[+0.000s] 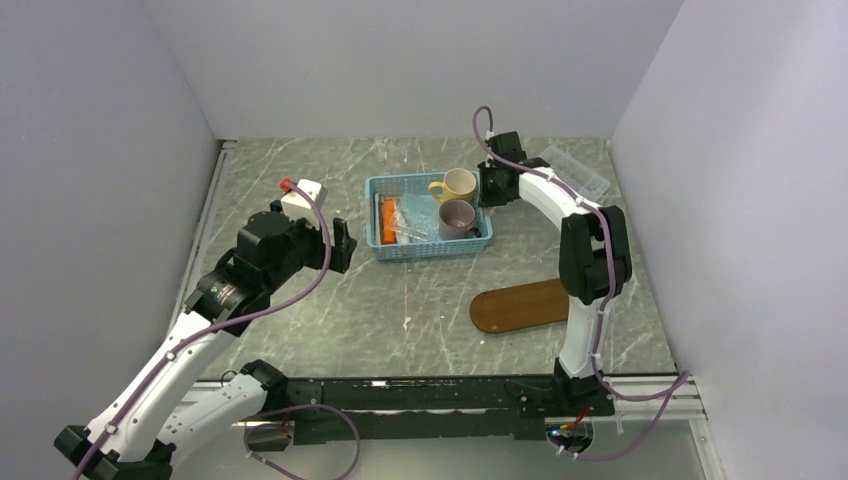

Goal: Prepare toiletry sets of a toothbrush and toothpaste on the tray

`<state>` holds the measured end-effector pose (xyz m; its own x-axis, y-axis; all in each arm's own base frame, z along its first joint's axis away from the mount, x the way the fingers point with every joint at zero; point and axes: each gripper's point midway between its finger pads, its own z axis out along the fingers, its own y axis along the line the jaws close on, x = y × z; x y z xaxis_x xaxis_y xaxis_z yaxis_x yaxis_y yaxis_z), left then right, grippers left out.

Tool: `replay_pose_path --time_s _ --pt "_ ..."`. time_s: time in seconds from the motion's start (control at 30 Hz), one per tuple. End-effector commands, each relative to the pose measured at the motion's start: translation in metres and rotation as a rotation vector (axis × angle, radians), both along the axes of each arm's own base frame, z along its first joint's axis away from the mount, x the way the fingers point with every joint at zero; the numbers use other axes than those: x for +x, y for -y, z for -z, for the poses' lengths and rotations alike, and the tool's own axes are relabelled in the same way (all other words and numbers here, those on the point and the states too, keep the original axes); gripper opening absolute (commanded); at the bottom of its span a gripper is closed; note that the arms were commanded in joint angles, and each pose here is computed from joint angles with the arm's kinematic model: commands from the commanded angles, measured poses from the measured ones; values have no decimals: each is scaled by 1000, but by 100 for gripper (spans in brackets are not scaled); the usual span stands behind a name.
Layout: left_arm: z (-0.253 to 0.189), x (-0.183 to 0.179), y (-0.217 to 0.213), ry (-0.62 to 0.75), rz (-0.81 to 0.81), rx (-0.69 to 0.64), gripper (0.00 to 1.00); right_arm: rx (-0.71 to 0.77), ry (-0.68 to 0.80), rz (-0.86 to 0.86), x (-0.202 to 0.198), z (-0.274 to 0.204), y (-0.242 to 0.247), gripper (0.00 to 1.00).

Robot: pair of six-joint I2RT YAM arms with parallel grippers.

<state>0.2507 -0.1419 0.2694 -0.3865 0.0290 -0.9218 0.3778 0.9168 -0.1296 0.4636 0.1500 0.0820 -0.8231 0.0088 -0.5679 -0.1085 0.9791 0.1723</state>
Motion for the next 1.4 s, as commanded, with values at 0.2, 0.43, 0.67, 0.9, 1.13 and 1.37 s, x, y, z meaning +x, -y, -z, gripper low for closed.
replay_pose_path --time_s 0.2,0.43,0.67,0.9,1.13,1.37 --pt "-8 -3 4 30 29 -15 99 37 18 23 15 -14 -10 0" --pt "-10 -4 3 36 31 -17 99 92 11 24 0 -10 -15 0" --pt "-11 -4 3 36 30 -17 99 110 -3 17 -14 -11 -19 0" --pt "-10 -4 3 34 29 -15 99 88 2 36 -20 -14 -15 7" --pt "-9 -3 3 31 27 -12 99 57 32 77 -20 -26 -5 37" --pt "-9 -3 3 30 26 -10 99 1 67 131 -31 -45 14 48"
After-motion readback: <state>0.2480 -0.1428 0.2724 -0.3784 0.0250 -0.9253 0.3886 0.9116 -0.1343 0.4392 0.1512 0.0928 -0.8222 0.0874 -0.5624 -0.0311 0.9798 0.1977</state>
